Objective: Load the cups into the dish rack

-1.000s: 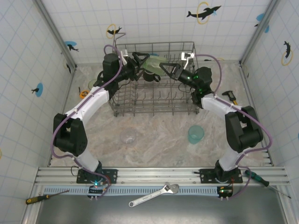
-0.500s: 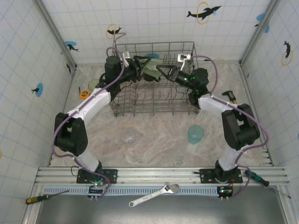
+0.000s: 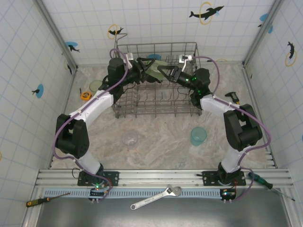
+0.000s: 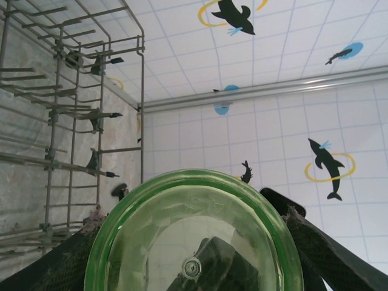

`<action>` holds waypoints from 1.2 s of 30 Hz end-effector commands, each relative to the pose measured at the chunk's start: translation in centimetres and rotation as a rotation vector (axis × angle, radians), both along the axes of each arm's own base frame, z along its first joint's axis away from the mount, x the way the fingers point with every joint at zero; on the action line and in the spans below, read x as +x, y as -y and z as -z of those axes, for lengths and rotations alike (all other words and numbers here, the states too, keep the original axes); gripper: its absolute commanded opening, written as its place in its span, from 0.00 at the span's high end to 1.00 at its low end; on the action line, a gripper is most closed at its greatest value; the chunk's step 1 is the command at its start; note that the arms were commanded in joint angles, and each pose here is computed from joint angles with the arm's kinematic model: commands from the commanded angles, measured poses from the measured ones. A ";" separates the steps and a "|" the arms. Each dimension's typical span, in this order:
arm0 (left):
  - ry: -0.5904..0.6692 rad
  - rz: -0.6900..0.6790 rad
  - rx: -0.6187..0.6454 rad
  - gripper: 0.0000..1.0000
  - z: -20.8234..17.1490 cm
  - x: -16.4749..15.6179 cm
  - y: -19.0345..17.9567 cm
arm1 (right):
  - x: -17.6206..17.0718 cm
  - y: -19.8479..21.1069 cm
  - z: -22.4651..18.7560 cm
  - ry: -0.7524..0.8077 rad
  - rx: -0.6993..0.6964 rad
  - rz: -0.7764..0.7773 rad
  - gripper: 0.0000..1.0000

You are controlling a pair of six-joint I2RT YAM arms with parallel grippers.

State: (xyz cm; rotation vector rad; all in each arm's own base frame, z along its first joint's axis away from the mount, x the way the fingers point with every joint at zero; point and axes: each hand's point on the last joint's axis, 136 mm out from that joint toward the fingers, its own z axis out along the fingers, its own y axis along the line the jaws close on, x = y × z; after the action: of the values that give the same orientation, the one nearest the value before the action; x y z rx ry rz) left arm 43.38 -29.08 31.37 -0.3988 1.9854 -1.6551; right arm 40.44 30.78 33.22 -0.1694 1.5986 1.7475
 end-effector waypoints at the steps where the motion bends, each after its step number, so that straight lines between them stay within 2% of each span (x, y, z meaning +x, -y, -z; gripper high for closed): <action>1: 0.114 -0.037 0.066 1.00 -2.6 0.9 -0.4 | -0.3 1.9 -1.3 0.034 -0.041 0.059 0.48; 7: 0.158 -0.130 0.197 1.00 -3.2 2.9 -1.6 | 0.2 5.5 1.6 -0.016 -0.225 0.193 0.25; 9: 0.172 -0.110 0.232 1.00 -3.2 2.9 0.1 | 0.4 7.4 2.7 -0.040 -0.275 0.249 0.21; 13: 0.198 -0.139 0.354 1.00 -2.8 4.5 1.0 | 0.4 11.2 3.5 -0.072 -0.303 0.331 0.10; 15: 0.208 -0.140 0.415 1.00 -2.5 5.5 1.8 | 0.3 13.0 3.8 -0.077 -0.336 0.377 0.00; 24: 0.317 -0.219 0.637 1.00 -0.8 8.9 4.1 | -1.7 19.5 4.9 -0.084 -0.562 0.630 0.00; 27: 0.359 -0.250 0.709 1.00 0.4 9.8 4.3 | -2.8 20.5 5.0 -0.075 -0.612 0.664 0.00; 32: 0.398 -0.270 0.766 1.00 2.0 11.0 4.8 | -4.0 22.5 3.7 -0.029 -0.702 0.738 0.00; 36: 0.434 -0.285 0.789 1.00 2.7 11.8 5.1 | -5.1 23.4 2.2 0.017 -0.714 0.795 0.00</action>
State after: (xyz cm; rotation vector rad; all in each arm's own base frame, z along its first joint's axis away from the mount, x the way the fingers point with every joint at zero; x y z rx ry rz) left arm 53.83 -34.19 26.06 -0.0435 2.0556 -0.6685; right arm 36.19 8.64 30.27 0.1189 1.8823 0.6457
